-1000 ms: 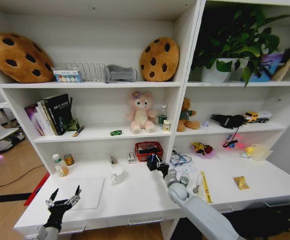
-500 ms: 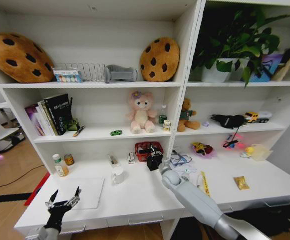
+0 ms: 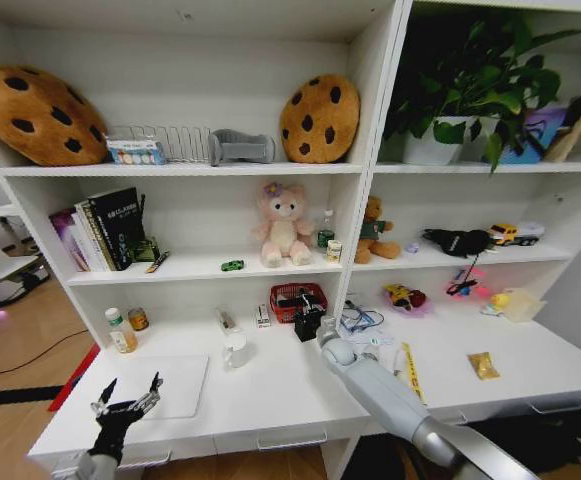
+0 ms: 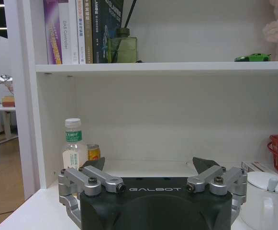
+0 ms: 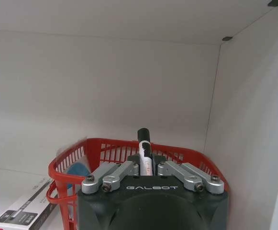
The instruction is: Organize the objects on the table.
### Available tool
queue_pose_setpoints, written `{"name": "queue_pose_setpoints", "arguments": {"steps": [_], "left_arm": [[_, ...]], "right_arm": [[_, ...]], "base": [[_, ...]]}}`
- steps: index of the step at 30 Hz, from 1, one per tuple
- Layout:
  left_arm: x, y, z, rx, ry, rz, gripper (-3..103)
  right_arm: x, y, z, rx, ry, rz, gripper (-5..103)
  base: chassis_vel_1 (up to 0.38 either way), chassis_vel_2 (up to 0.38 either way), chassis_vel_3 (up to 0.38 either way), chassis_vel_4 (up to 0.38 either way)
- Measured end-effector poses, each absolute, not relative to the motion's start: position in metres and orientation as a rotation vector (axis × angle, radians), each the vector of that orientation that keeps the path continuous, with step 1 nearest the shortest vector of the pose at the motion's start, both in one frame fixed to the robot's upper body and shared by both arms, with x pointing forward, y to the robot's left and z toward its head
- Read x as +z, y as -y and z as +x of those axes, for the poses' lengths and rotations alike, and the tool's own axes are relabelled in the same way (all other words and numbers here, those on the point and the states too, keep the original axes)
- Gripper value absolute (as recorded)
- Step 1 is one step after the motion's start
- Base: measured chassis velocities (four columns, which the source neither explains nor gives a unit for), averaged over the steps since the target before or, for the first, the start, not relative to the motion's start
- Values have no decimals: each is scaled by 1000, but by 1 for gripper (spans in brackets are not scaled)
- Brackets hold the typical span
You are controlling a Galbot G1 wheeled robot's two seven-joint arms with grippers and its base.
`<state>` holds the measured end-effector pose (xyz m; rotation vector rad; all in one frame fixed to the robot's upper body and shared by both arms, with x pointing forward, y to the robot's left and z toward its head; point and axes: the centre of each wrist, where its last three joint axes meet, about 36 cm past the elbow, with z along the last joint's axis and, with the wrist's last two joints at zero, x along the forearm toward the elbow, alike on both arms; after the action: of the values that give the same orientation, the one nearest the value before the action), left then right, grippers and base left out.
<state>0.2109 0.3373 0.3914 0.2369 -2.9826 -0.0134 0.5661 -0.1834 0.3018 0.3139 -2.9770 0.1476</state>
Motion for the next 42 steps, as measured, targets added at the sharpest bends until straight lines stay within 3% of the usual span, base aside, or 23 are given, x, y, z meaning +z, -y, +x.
{"name": "queue_pose_setpoints", "arguments": {"steps": [9,30,35,42], "left_arm": [[391,-338,209,-16,2976,245,100],[392,-336,210,-11,2984,243,100],[392,-337,210,-10,2986,244,100],[392,-336,212,-8,2988,243,100]], "right_arm": [[301,184,569,171,2980,322,11],[329,195,553,139,3026,328,91],[338,194,542,141,3049,362,100],[345,199,520,126,3054,359,100]], "base": [[0,0,0,0],[0,0,0,0],[0,0,0,0],[0,0,0,0]]}}
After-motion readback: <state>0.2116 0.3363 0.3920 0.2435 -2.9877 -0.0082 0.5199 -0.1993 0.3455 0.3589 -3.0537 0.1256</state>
